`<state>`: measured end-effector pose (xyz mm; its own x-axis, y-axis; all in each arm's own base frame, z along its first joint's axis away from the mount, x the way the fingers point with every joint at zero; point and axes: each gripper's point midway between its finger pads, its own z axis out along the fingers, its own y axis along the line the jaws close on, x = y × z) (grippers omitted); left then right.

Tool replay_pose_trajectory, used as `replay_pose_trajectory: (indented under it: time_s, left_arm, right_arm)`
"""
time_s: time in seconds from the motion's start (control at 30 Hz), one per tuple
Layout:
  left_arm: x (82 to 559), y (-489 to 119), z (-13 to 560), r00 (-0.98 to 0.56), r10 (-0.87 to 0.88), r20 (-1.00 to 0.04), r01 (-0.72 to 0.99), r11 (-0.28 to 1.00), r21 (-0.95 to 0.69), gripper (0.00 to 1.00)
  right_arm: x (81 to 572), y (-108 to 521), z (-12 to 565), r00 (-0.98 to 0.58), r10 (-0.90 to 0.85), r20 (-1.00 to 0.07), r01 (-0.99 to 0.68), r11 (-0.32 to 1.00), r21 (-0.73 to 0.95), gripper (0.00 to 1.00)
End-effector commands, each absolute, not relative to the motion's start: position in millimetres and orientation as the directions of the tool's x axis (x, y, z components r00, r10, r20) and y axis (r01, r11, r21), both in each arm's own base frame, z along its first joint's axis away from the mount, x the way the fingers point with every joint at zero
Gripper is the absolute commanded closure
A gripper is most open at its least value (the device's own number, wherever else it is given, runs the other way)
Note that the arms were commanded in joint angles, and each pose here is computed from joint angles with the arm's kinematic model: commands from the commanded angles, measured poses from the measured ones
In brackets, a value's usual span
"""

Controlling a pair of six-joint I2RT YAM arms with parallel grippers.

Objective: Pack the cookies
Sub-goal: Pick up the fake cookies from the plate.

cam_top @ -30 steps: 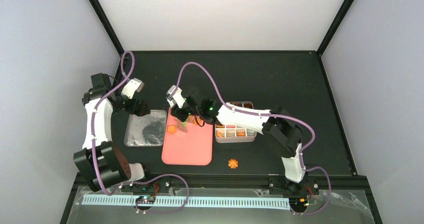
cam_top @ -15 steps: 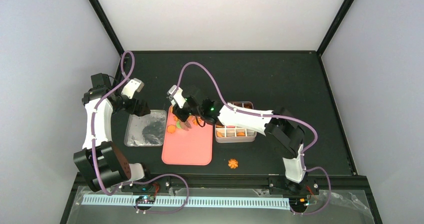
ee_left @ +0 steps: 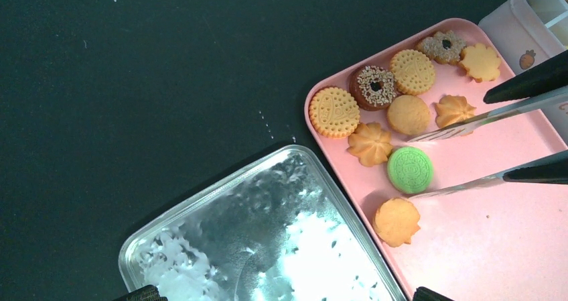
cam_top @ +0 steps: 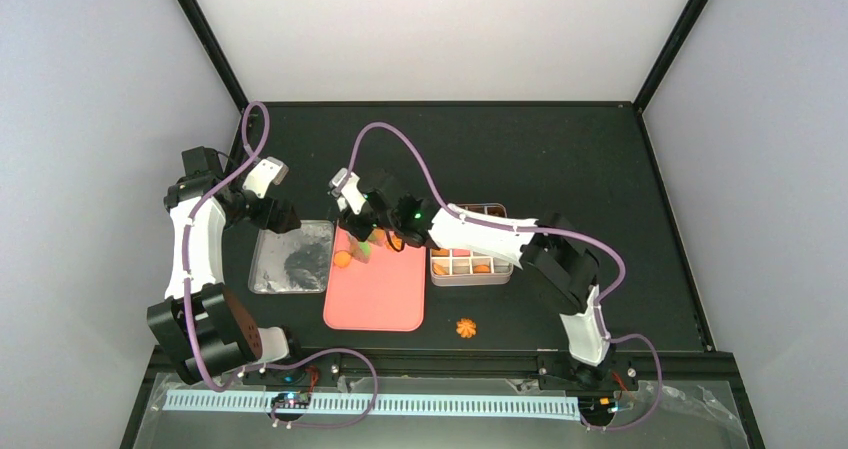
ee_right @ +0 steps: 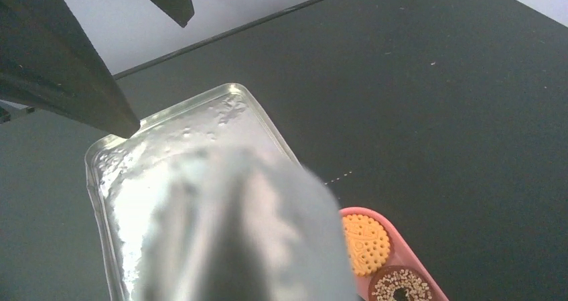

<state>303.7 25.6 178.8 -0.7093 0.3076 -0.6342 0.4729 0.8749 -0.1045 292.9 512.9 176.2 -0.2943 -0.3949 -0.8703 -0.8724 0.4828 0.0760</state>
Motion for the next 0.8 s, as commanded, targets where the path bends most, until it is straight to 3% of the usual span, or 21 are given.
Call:
replay_pose_trajectory:
  time_s: [0.0,0.2,0.43,0.77]
  left_arm:
    - [300.6,26.4,178.8,-0.705,0.322,-0.632,0.482,0.871,-0.094,0.01]
    - [302.0,24.8,178.0,-0.707,0.311,-0.635,0.482,0.869,-0.112,0.01]
    - [302.1,25.3,180.1,-0.706,0.315,-0.634,0.484,0.869,-0.107,0.01]
    - [302.3,25.5,178.0,-0.71,0.312,-0.631,0.482,0.869,-0.111,0.01]
  right_arm:
    - [293.9,518.1,181.9,-0.282,-0.375,-0.883,-0.871,0.487,0.071,0.61]
    - [289.2,509.1,179.1,-0.295,-0.373,-0.88,-0.866,0.493,0.081,0.67]
    - [290.3,500.1,204.5,-0.278,-0.332,-0.901,-0.854,0.516,0.073,0.87]
    - [286.0,451.0,253.3,-0.21,-0.266,-0.941,-0.806,0.591,0.013,0.92]
